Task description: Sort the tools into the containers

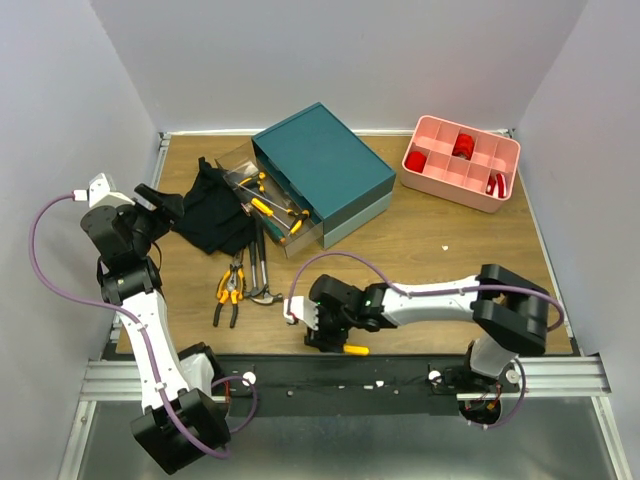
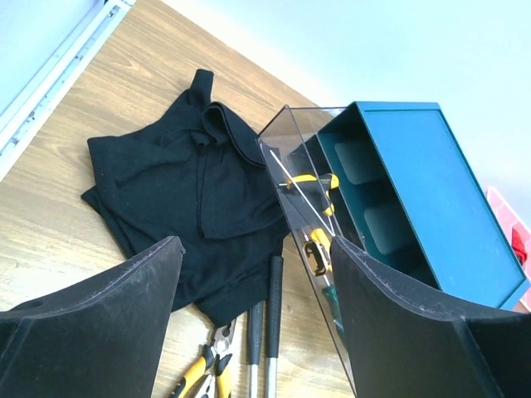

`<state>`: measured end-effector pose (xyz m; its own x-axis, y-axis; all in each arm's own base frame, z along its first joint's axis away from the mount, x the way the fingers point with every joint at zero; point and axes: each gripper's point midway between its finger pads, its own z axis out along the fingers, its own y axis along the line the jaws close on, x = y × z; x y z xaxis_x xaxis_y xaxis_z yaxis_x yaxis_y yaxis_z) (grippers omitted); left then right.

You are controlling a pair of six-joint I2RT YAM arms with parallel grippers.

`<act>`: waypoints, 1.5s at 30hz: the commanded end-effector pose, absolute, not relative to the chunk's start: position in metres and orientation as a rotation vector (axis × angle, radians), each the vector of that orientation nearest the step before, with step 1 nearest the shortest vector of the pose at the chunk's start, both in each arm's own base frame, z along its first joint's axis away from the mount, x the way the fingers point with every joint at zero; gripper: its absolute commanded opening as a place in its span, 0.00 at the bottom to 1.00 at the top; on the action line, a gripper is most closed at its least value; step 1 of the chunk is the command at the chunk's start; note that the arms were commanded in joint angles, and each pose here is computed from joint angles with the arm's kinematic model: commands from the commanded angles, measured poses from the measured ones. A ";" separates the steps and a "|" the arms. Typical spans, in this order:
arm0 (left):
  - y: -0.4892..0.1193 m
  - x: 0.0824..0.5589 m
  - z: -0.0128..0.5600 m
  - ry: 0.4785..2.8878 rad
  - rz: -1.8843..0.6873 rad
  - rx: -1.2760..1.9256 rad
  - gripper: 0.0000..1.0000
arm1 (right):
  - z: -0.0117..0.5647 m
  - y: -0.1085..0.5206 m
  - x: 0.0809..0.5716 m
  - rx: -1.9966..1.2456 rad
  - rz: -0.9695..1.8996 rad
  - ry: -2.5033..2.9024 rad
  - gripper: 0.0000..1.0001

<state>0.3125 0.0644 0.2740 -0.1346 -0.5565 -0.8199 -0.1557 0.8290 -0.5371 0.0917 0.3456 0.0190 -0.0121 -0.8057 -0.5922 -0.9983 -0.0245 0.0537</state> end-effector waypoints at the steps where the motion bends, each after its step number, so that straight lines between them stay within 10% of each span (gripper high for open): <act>1: 0.062 0.310 0.271 1.706 -0.385 -0.579 0.82 | -0.026 0.332 0.106 -1.821 0.451 2.104 0.49; 7: 0.062 0.316 0.281 1.694 -0.410 -0.568 0.82 | 0.007 0.346 0.122 -1.770 0.419 2.061 0.01; 23: 0.036 0.354 0.235 1.845 -0.514 -0.572 0.80 | 0.325 0.429 0.291 -1.234 0.747 1.603 0.01; 35: -0.007 0.362 0.194 2.004 -0.631 -0.503 0.80 | 0.297 0.494 0.382 -1.053 0.754 1.584 0.01; 39: -0.013 0.364 0.184 2.030 -0.674 -0.506 0.80 | 0.301 0.485 0.402 -0.949 0.773 1.632 0.60; 45: -0.020 0.376 0.167 2.071 -0.677 -0.424 0.70 | 0.352 0.419 0.439 -0.816 0.659 1.587 0.61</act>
